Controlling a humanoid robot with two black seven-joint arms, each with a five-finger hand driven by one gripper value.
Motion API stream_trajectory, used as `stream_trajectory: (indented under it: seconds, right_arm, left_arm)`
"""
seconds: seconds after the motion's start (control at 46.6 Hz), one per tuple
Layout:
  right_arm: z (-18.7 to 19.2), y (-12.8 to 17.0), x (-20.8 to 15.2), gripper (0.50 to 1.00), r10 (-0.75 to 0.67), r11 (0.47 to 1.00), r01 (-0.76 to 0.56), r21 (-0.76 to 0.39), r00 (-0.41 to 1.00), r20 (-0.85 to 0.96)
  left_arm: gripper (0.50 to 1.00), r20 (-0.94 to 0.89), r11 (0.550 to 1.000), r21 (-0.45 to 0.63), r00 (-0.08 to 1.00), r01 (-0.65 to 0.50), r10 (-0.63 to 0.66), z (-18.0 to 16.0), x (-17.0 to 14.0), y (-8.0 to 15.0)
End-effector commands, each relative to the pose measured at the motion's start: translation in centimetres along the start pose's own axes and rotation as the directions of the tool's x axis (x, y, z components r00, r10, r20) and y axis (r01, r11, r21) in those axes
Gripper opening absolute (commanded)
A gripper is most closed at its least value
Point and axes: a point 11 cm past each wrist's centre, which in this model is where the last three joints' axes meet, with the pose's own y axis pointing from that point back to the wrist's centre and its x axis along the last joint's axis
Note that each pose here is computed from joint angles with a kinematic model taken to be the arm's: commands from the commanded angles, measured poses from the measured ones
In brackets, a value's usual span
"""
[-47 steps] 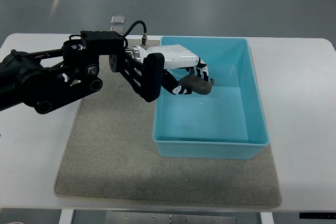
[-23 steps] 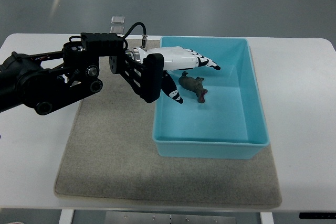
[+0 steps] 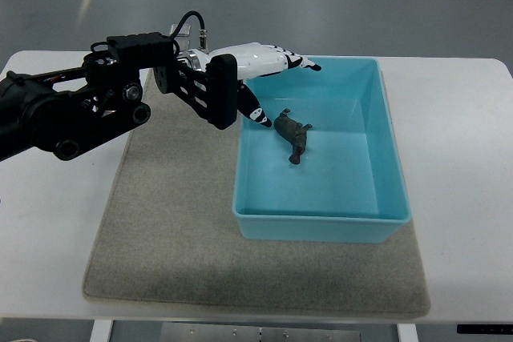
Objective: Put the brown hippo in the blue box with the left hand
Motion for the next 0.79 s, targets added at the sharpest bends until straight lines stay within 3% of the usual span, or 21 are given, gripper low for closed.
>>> stream_trajectory:
  seconds: [0.0,0.408,0.515,0.772]
  right_arm:
    - [0.0,0.0,0.0,0.936,0.000,1.000,0.000,0.000,1.000,0.000]
    - [0.0,0.0,0.0,0.936,0.000,1.000,0.000,0.000,1.000,0.000]
    - [0.0,0.0,0.0,0.936,0.000,1.000,0.000,0.000,1.000,0.000]
    - [0.0,0.0,0.0,0.936,0.000,1.000,0.000,0.000,1.000,0.000]
  left_arm:
    - [0.964,-0.071,0.998,0.008,0.995,-0.070,0.070,-0.4,1.8,0.3]
    - [0.966,-0.302,0.956,0.174,0.911,-0.238,0.282,-6.0,4.8,2.5]
    - [0.994,-0.397,0.932,0.223,0.846,-0.287,0.355,-7.4,5.0,3.2]
    - [0.994,-0.578,0.861,0.364,0.639,-0.354,0.507,-11.3,5.4,5.3]
